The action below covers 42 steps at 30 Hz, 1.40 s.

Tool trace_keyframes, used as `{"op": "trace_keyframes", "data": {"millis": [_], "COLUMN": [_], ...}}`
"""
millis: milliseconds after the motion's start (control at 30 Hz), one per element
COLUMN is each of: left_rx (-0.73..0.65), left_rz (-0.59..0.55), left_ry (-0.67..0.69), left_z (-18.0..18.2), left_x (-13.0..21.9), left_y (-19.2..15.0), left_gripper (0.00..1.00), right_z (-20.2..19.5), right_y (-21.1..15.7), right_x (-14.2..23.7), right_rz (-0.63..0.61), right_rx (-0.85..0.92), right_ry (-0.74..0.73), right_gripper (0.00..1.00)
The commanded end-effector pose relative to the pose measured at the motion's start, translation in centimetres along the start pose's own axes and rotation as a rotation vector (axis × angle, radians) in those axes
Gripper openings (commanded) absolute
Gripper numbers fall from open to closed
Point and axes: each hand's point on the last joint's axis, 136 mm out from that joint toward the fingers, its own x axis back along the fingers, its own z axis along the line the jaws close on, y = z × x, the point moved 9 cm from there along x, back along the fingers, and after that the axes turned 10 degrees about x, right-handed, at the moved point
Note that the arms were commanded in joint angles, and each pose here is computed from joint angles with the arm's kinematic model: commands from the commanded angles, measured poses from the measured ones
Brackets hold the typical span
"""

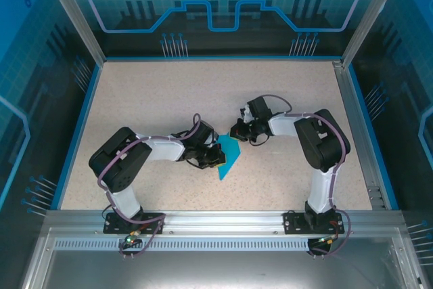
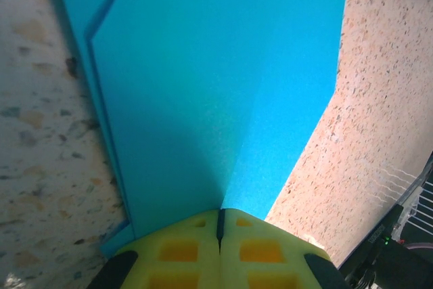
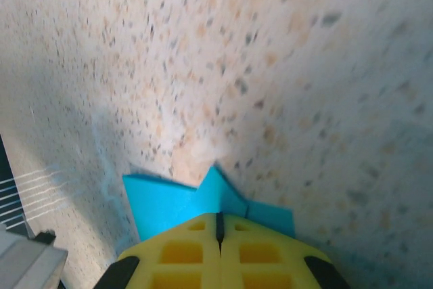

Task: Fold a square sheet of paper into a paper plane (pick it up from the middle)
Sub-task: Fourth fold the wing at the center of the table.

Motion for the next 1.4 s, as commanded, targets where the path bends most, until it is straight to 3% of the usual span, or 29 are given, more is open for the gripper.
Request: {"op": "trace_keyframes", "data": {"millis": [0, 567, 767, 1033, 1367], "left_rx": [0.074, 0.053, -0.026, -0.123, -0.155], "left_rz": [0.010, 0.020, 0.048, 0.086, 0.083], "left_ry": [0.254, 0.311, 0.324, 0.292, 0.246], "left_z": [5.5, 6.5, 6.5, 6.1, 5.1], "left_x": [-1.3, -1.1, -0.4, 1.1, 1.3], "left_y": [-1.1, -1.5, -1.9, -2.9, -2.8], "left_gripper": [0.05, 0.05, 0.05, 0.06, 0.06], "right_z": [-2.1, -2.5, 0.0, 3.6, 5.4], "right_y": [0.9, 3.4, 3.5, -0.3, -3.9], "right_x": [-0.7, 0.4, 3.4, 6.3, 1.8], "right_rz": [-0.013, -0.040, -0.085, -0.076, 0.038], "right_rx": [-0.027, -0.063, -0.005, 0.101, 0.124], "right_ry": [-0.082, -0.075, -0.030, 0.015, 0.040], "right_gripper": [0.04, 0.05, 0.06, 0.08, 0.06]}}
